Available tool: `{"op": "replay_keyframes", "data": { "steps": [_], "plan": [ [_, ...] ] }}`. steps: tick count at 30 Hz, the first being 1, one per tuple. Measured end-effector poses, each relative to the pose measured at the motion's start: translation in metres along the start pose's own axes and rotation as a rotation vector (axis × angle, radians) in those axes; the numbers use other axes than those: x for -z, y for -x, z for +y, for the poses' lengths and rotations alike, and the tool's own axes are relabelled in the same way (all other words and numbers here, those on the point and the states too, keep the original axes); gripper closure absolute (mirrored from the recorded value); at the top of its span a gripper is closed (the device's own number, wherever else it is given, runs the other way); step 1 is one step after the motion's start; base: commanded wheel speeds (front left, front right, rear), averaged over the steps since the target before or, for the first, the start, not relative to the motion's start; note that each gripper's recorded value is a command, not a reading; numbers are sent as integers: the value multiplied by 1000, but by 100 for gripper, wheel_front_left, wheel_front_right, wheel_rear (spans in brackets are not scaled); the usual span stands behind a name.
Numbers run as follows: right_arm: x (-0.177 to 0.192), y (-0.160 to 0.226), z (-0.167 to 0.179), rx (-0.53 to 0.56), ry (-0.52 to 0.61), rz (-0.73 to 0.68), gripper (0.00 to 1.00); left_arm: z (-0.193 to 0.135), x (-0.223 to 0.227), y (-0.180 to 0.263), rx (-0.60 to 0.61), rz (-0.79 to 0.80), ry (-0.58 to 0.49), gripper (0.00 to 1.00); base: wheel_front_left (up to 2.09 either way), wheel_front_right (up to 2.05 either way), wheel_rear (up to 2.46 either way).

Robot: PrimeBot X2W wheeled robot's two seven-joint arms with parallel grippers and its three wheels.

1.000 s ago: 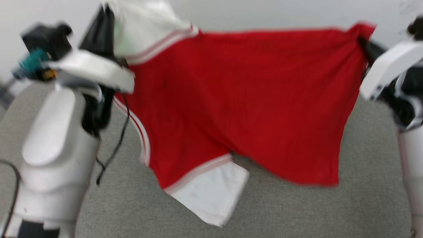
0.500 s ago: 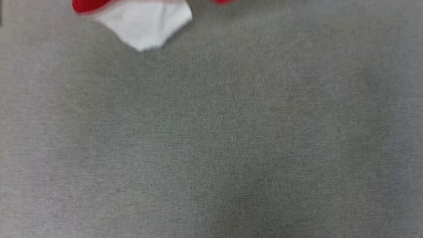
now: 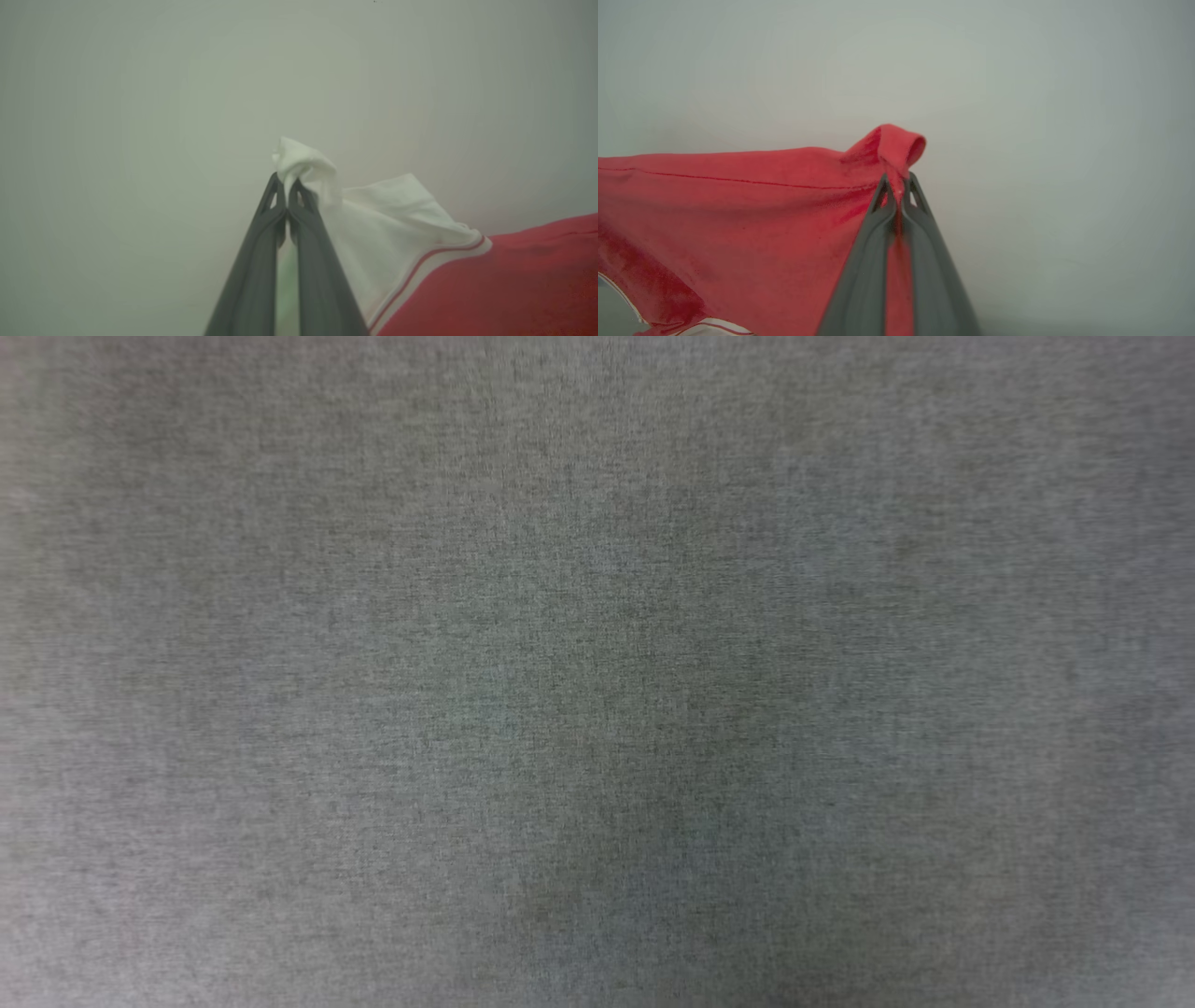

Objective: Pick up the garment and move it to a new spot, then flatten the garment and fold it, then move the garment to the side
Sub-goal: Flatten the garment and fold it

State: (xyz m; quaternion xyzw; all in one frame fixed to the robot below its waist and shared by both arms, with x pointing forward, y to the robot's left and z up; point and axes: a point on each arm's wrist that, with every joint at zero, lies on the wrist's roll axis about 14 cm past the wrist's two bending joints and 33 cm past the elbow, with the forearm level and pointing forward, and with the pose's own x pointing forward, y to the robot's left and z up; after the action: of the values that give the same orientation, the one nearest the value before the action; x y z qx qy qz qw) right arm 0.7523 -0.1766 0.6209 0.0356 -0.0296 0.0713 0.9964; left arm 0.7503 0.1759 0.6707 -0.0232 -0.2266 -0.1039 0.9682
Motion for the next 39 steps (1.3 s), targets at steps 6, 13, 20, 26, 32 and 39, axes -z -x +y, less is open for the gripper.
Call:
{"op": "replay_keyframes", "data": {
  "steps": [6, 13, 20, 26, 32, 39],
  "plan": [
    [76, -8, 2, -2, -33, 159, 100, 2, 94, 33, -33, 204, 55, 100, 0, 0, 0],
    [147, 21, 9, -1, -49, 352, 100, -5, 144, 80, -80, 367, 143, 100, 0, 0, 0],
    [180, 84, 24, -18, -82, 451, 100, -19, 153, 155, -105, 503, 219, 100, 0, 0, 0],
    [189, 159, 38, -50, -98, 518, 100, -31, 137, 244, -140, 610, 276, 100, 0, 0, 0],
    [187, 238, 43, -68, -114, 566, 100, -38, 101, 321, -207, 634, 314, 100, 0, 0, 0],
    [180, 325, 32, -54, -143, 585, 100, -39, 56, 403, -276, 625, 294, 100, 0, 0, 0]
  ]
}}
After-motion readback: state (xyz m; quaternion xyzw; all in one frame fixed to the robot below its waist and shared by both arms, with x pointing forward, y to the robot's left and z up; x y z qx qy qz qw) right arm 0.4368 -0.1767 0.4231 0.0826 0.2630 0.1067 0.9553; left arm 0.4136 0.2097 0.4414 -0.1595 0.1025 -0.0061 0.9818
